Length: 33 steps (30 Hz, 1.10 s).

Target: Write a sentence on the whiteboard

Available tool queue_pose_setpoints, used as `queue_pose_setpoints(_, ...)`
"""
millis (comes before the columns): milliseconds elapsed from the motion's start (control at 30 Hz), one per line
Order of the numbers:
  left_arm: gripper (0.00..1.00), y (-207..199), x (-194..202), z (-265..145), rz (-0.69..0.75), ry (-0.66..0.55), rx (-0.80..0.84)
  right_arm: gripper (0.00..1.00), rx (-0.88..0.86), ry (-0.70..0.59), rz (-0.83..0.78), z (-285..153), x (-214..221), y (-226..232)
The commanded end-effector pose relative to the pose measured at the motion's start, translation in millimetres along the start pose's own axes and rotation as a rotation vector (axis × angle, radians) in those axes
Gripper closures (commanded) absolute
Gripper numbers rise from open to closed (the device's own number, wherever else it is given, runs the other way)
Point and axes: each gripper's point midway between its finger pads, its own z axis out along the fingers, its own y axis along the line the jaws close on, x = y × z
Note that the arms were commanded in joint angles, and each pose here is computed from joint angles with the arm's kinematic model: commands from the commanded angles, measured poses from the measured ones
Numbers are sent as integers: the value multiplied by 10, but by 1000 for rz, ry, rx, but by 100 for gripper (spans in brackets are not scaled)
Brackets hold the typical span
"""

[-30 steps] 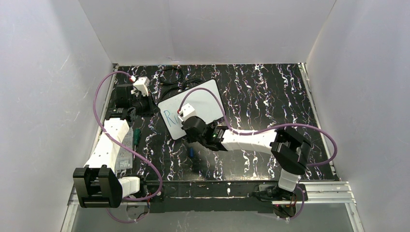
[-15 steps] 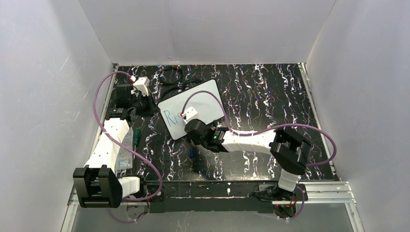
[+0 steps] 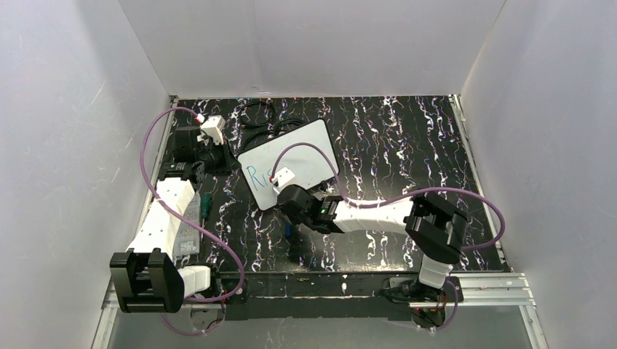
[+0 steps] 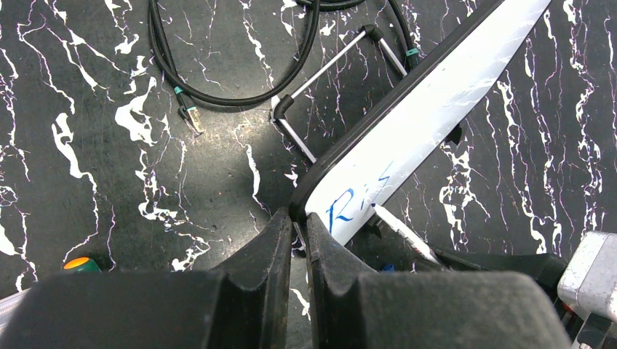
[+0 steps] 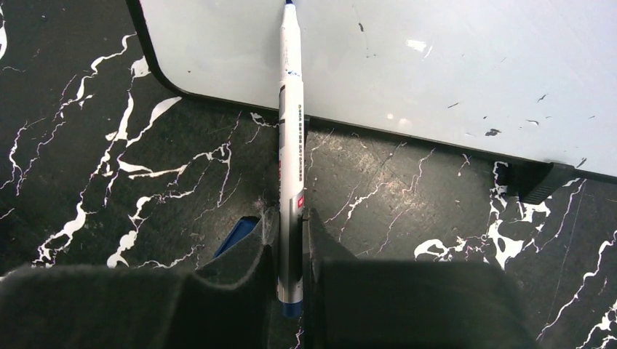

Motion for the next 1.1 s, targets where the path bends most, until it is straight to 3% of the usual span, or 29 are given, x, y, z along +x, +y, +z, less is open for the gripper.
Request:
queue_pose_setpoints(0,100,-21,-34,-64,24,-26,4,99,6,-71,32,-110,-209,-4)
queue_pose_setpoints(233,100,-19,-29,-57,24,-23,4,99,63,-169,40,-311,-515,-171)
queue_pose_setpoints(1067,100,-18,-31,-66,26,-26,3,99,100,-99,16,41,-409,-284)
